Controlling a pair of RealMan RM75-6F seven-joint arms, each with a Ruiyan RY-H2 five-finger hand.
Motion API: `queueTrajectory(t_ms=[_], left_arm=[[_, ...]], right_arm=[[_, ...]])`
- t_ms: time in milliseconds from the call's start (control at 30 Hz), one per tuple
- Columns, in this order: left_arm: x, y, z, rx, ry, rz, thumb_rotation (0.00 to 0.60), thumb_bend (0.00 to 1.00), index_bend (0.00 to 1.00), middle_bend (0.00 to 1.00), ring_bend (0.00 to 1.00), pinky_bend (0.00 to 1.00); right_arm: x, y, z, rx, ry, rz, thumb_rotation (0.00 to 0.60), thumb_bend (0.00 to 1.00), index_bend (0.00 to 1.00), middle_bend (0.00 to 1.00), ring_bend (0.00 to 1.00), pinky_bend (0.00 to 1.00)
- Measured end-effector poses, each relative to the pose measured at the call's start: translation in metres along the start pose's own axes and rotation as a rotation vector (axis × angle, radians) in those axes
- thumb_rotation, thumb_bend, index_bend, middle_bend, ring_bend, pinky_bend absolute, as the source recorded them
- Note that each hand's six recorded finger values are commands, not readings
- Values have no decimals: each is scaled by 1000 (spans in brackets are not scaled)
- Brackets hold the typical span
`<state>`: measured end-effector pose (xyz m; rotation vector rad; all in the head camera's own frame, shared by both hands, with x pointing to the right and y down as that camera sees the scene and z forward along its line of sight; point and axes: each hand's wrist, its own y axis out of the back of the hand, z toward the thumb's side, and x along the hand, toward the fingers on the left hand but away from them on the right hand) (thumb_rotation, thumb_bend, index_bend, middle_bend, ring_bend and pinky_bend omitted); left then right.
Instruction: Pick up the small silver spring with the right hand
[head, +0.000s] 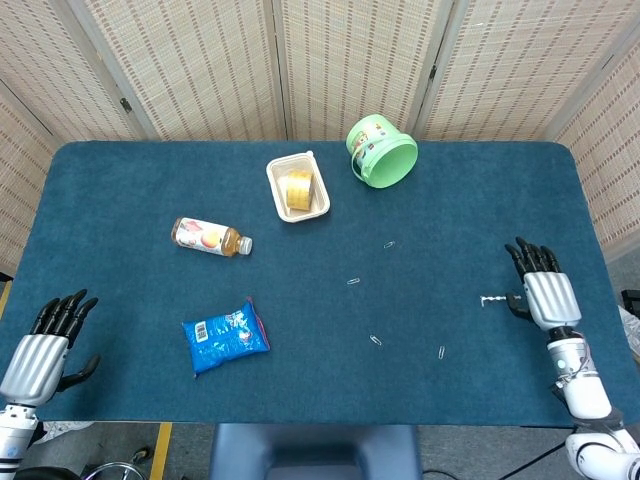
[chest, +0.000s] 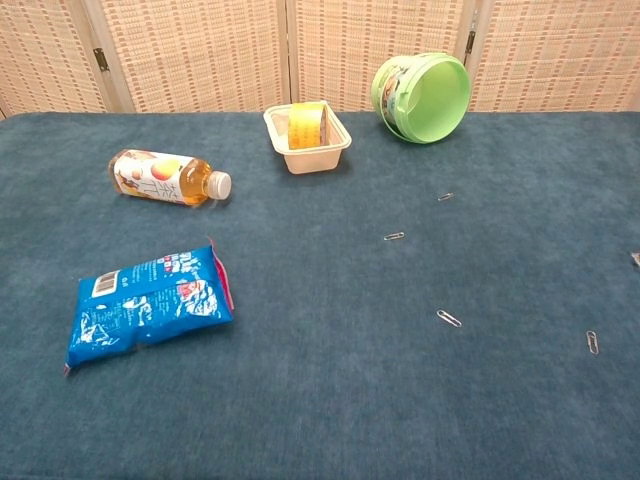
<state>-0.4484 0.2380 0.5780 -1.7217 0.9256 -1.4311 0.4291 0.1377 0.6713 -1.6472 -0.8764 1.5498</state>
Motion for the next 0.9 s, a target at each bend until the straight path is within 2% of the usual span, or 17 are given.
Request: queueTrajectory(t_ms=[233, 433, 700, 900], left_arm=[[0, 1, 0, -1, -1, 3, 600, 397, 0, 0, 24, 0], [0, 0, 1, -1, -2, 8, 600, 397, 0, 0, 24, 0], [0, 2, 7, 12, -28, 33, 600, 398, 0, 0, 34, 0], [-4, 4, 9, 11, -48, 56, 600, 397, 0, 0, 34, 0]], right_arm=[[11, 7, 0, 0, -10, 17, 600, 454, 0, 0, 0, 0], [40, 15, 4, 0, -39, 40, 600, 454, 0, 0, 0, 0], [97, 34, 10, 51, -79, -46, 600, 454, 0, 0, 0, 0], [109, 35, 13, 66, -69, -45, 600, 454, 0, 0, 0, 0]])
